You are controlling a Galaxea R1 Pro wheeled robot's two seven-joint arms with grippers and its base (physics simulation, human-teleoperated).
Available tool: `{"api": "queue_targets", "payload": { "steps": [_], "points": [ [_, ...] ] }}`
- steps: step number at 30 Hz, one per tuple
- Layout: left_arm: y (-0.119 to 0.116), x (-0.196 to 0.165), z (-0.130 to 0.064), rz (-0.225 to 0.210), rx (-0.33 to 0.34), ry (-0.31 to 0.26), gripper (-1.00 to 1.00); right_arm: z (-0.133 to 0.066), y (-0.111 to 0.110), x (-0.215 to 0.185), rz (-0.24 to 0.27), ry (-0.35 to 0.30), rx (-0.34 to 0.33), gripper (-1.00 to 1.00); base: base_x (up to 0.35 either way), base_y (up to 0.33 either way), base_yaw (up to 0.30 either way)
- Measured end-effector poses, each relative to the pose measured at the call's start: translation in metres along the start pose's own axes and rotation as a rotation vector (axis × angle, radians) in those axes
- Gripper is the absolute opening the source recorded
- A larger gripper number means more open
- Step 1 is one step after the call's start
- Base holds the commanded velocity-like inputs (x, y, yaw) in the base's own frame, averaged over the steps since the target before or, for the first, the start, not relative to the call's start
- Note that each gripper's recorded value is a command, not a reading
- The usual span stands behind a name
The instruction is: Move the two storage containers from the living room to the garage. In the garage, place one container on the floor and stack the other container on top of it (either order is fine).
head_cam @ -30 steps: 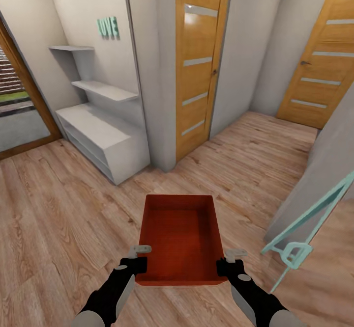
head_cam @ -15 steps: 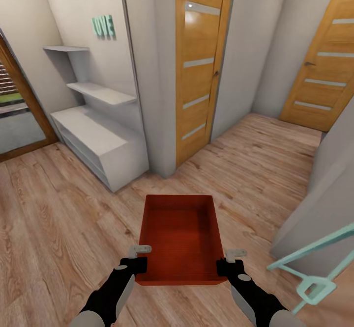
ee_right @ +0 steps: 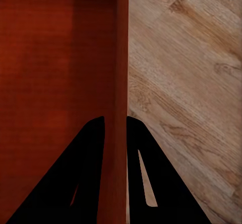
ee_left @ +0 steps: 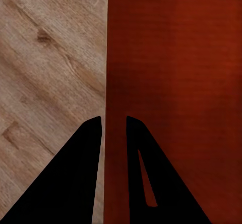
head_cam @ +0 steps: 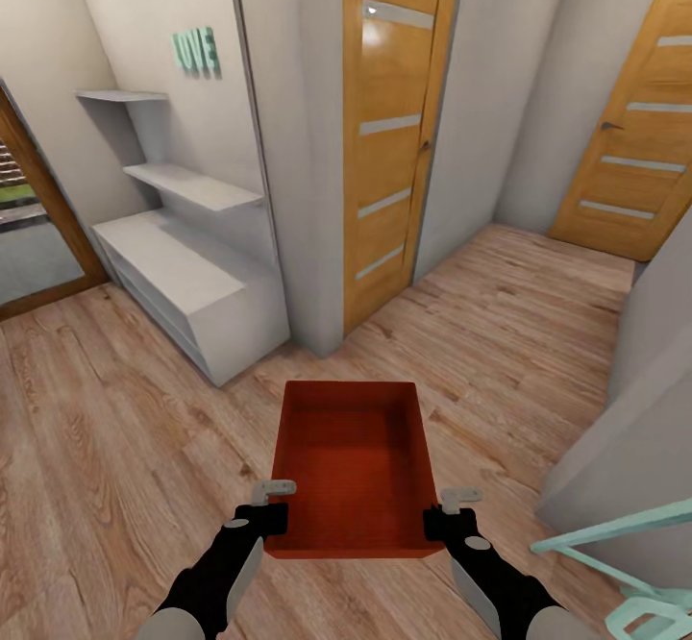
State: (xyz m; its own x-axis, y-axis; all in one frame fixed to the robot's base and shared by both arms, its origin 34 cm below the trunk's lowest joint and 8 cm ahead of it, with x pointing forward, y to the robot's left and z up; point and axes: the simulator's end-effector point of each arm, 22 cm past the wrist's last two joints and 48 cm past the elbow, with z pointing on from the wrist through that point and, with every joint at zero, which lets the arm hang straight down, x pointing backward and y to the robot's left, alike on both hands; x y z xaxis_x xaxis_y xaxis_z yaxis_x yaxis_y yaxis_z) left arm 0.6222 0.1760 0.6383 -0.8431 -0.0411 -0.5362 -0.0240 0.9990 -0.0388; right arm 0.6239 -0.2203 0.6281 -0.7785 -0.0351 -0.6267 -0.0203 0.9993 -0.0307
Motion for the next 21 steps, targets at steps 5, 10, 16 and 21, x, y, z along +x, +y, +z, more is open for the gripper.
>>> {"api": "queue_targets", "payload": {
  "steps": [5,10,16,21],
  "points": [
    [-0.0001,0.0002,0.0001,-0.001,0.0,0.001,-1.0,0.0001,-0.0001,0.0002,0.0,0.0,-0.001,-1.0,0.005,0.0,-0.001],
    [-0.0001,0.0003,0.0001,0.0,0.0,0.001,-1.0,0.0001,0.0,0.0003,0.0,0.0,-0.001,-1.0,0.001,0.0,-0.144],
    [-0.0001,0.0,0.0001,0.0,0.0,0.0,-1.0,0.0,-0.0001,0.0,0.0,0.0,0.0,-1.0,0.0,0.0,-0.23],
    [-0.0001,-0.0002,0.0001,0.0,0.0,0.0,-1.0,0.0,-0.0001,-0.0002,0.0,0.0,0.0,-1.0,0.0,0.0,-0.236]
  ]
}}
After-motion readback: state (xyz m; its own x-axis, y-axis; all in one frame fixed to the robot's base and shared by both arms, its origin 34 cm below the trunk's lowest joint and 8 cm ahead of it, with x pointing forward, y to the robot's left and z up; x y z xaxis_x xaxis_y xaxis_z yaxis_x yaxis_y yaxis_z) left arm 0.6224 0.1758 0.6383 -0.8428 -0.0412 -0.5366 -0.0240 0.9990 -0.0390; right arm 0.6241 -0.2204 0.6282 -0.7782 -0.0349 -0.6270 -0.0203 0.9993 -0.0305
